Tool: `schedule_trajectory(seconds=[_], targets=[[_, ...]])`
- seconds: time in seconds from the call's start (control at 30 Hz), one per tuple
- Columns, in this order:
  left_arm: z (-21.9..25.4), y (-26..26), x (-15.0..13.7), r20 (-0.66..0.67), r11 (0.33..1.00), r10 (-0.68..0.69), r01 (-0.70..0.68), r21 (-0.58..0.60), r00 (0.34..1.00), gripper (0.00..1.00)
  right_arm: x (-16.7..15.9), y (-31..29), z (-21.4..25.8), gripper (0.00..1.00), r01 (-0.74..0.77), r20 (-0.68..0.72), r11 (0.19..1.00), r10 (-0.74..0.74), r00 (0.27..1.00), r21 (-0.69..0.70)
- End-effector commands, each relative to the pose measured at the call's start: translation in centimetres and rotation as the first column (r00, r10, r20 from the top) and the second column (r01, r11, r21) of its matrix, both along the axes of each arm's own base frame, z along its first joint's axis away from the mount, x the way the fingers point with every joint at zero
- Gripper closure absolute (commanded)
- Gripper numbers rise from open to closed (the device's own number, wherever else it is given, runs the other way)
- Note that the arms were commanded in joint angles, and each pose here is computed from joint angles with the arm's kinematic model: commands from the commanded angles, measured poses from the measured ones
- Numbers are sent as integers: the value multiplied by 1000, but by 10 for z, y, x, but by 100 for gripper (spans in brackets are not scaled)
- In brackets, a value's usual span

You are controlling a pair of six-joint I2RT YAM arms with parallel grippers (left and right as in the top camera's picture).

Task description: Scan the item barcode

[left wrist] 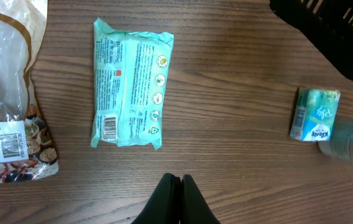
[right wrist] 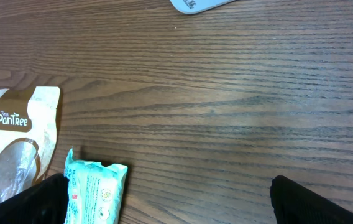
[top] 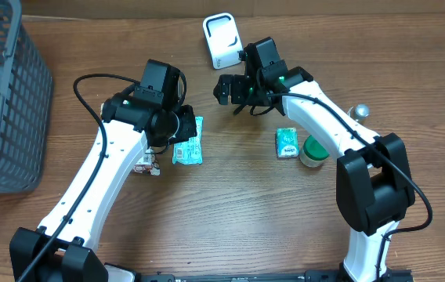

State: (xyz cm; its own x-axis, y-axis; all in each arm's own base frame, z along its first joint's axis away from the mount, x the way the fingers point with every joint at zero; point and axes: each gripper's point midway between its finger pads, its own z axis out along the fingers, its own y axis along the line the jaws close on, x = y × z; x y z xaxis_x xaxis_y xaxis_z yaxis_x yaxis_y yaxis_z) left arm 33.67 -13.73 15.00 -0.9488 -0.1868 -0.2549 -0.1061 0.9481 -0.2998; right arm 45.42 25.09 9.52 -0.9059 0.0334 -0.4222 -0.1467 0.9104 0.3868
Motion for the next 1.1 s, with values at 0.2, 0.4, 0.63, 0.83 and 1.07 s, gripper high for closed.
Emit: schedule_trajectory(seconds=[0.2,0.4,0.63,0.83,1.07], targets=[[-4,2,3,10,1000,2,-2,31,1000,95,2,0,1,0,4,4,1000,-4,1000,13],[-4,3,4,13,999,4,-5,38,1000,96,-2,-2,-1,0,3,-14,1000,-3,1000,5],[-21,4,8,-19,998,6,-5,62,1000,96,-7,-6,-5,0,6,-40,1000,-7,999,-12],[-56,-6,11,-96,996,-20,28,81,995,96,-7,-6,-6,0,6,-40,1000,-7,999,-12],[-78,-10,11,-136,991,-85,98,87,987,96,-7,-6,-5,0,6,-40,1000,-7,999,-12]])
